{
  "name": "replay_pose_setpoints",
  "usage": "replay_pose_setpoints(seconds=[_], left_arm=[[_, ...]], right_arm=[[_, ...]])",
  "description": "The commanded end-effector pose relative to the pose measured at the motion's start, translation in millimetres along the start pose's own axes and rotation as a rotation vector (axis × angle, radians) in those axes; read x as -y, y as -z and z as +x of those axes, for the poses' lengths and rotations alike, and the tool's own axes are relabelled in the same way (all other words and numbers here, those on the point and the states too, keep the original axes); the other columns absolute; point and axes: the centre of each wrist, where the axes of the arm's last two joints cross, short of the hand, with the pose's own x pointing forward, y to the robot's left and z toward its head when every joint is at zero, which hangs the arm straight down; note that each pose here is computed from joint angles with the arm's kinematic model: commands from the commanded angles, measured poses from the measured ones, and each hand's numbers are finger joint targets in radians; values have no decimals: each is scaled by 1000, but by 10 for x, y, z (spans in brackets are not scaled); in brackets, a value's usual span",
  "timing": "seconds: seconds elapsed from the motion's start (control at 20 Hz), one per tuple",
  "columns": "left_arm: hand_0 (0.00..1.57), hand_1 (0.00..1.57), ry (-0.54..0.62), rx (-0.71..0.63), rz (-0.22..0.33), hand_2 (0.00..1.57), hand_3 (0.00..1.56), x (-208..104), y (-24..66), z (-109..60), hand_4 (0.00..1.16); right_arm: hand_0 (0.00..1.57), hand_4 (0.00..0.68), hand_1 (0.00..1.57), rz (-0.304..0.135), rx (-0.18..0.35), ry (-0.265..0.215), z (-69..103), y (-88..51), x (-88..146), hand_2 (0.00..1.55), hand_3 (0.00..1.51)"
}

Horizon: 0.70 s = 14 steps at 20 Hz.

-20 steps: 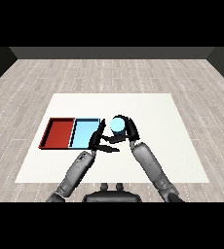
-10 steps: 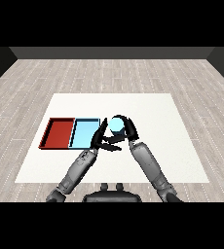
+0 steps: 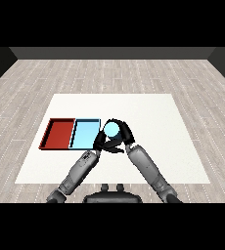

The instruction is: Pick the blue can and put it in the blue box

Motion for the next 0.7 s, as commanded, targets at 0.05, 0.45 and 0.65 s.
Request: replay_pose_setpoints(seconds=[0.05, 0.45, 0.65], left_arm=[[0, 0, -18, 3, -8, 0, 0, 17, 153, 76, 0], [1571, 1571, -7, -22, 92, 1571, 1553, 144, 47, 98, 1136], [1571, 1571, 7, -13, 99, 1571, 1495, 132, 103, 2, 1144]], right_arm=[[1396, 573, 1396, -4, 18, 24, 7, 7, -134, 1446, 1382], [1526, 569, 1526, 14, 2, 37, 114, 42, 56, 1466, 1378], [1499, 559, 1499, -8, -1, 42, 30, 16, -112, 1460, 1383]])
